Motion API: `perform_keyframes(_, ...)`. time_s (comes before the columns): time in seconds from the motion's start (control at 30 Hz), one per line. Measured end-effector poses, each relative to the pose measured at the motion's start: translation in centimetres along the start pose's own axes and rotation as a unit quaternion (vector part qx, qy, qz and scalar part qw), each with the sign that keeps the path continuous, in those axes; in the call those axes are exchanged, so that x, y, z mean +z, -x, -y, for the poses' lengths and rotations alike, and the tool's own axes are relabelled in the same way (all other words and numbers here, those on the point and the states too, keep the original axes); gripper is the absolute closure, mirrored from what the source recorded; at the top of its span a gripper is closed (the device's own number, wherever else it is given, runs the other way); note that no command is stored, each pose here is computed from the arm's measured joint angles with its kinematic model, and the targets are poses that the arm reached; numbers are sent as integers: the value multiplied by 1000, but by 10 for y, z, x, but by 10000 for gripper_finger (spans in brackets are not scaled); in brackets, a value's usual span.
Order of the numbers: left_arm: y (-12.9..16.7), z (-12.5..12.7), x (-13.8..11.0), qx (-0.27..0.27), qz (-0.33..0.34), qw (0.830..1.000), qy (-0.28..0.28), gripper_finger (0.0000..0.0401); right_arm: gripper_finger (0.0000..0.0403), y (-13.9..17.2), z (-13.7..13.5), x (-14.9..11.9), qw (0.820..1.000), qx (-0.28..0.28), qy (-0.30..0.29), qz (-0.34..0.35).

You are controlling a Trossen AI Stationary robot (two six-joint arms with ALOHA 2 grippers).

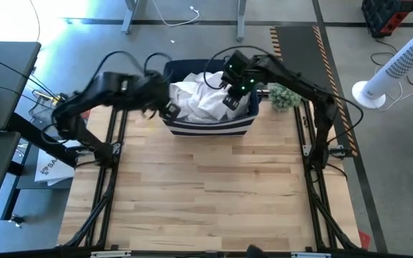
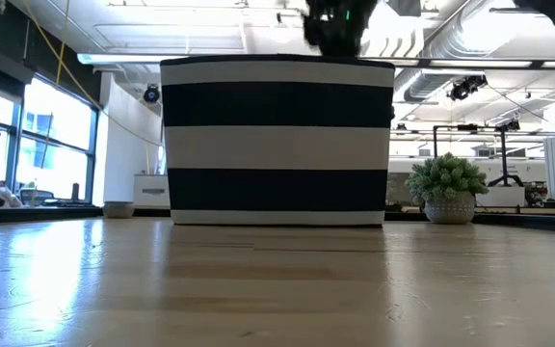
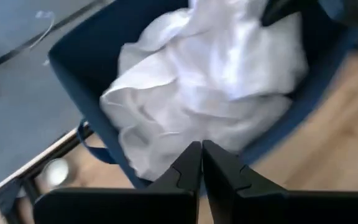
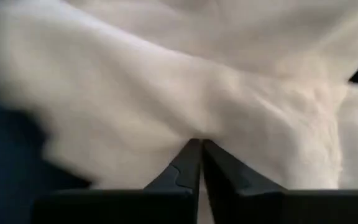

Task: Sort clothes
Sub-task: Put the white shirt into the blue bin

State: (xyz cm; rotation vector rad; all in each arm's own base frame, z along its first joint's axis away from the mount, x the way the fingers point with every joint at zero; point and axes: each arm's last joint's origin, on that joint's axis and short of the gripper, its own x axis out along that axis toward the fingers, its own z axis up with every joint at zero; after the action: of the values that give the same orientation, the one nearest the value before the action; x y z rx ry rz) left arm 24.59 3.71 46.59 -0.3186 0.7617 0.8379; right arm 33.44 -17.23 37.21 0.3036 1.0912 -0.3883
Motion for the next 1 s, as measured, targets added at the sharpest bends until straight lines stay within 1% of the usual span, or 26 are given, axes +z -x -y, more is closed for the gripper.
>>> perform_keyframes(0.03,-11,-2,4,10,-14,1000,0,389,393,-12,6,-2,1000,-11,-7,-7)
perform_keyframes(0.1,-36,-7,8,20,-56,998,-2,392,388,-37,19,-7,999,-25,-35,-20)
perform_keyframes(0.2,-75,-12,7,44,-115,992,-8,399,390,-77,36,-20,997,-21,-69,-27)
perform_keyframes(0.3,-105,-18,5,63,-139,988,-11,397,400,-111,45,-37,995,-3,-97,-21)
perform_keyframes(0.4,-131,-25,7,44,-141,989,-3,400,399,-134,49,-52,991,33,-131,-13)
perform_keyframes(0.47,-148,-29,9,17,-135,991,7,400,399,-139,49,-55,988,50,-146,-13)
perform_keyframes(0.53,-165,-33,7,-5,-127,992,13,400,401,-139,48,-55,987,55,-151,-17)
perform_keyframes(0.63,-191,-45,-4,-15,-141,990,13,400,402,-130,45,-50,984,64,-166,-30)
perform_keyframes(0.7,-209,-56,-15,-2,-151,989,9,400,402,-121,44,-42,981,64,-180,-29)
perform_keyframes(0.8,-228,-69,-27,-2,-141,990,21,400,402,-109,44,-31,977,66,-201,-13)
perform_keyframes(0.87,-238,-77,-34,21,-135,990,14,401,402,-102,44,-26,977,63,-203,0)
perform_keyframes(0.9,-241,-81,-37,30,-137,990,11,401,402,-101,44,-24,977,61,-202,5)
perform_keyframes(1.0,-243,-87,-35,46,-127,991,5,401,402,-101,44,-24,977,60,-206,5)
